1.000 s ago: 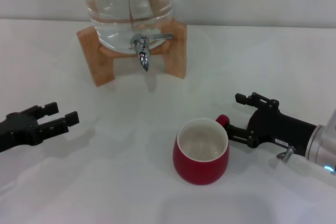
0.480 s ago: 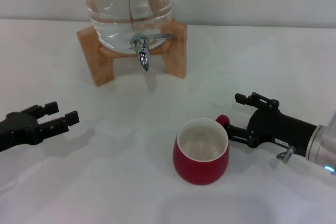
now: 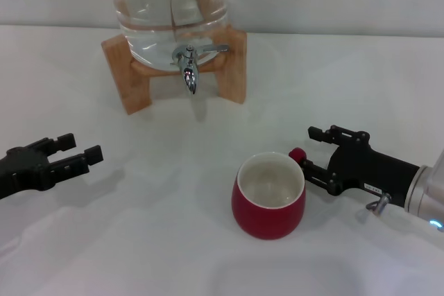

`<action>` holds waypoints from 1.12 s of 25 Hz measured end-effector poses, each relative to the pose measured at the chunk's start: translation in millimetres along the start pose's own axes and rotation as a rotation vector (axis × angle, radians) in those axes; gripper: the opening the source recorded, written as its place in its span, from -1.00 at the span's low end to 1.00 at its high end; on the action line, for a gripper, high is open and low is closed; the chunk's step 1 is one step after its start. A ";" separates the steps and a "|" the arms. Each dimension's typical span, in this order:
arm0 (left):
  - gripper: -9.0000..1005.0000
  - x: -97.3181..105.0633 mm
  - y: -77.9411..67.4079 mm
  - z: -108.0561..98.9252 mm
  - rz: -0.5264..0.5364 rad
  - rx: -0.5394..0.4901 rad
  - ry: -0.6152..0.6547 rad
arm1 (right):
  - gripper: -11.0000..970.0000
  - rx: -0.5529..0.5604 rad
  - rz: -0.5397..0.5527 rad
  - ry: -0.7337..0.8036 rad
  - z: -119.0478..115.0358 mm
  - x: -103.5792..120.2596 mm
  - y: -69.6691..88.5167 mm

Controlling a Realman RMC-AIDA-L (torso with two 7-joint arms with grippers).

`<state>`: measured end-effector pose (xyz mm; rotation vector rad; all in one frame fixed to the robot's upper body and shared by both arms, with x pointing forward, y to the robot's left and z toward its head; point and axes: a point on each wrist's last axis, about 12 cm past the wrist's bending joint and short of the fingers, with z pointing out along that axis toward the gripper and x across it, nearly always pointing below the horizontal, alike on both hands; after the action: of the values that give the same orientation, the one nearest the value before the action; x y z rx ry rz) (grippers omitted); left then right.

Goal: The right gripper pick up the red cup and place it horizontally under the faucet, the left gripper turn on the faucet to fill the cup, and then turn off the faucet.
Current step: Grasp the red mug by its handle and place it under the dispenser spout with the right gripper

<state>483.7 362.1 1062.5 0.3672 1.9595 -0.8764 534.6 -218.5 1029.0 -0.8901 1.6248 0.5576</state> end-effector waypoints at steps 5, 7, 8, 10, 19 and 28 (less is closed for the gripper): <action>0.76 0.0 0.3 -0.7 0.000 -0.002 -0.001 | 0.11 -0.009 -0.020 0.002 0.3 0.6 2.2; 0.76 0.2 0.2 -0.6 -0.001 -0.002 -0.001 | -0.08 -0.015 -0.037 0.002 0.8 0.7 3.7; 0.76 0.2 0.2 -0.6 -0.001 -0.002 -0.001 | -0.15 -0.018 -0.043 0.001 1.0 0.6 4.3; 0.76 0.3 -0.1 -0.3 -0.001 0.000 -0.002 | -0.31 -0.026 -0.049 -0.005 1.4 -0.2 5.7; 0.76 0.5 -1.3 0.2 -0.004 0.007 -0.004 | -0.64 -0.034 -0.040 -0.037 1.6 -3.8 7.4; 0.76 1.9 -2.3 0.8 -0.006 0.013 0.003 | -0.74 -0.005 -0.019 -0.055 4.5 -6.5 6.0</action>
<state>481.8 359.8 1061.7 0.3705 1.9591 -0.8927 533.1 -209.8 1033.6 -0.8862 1.5649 0.5687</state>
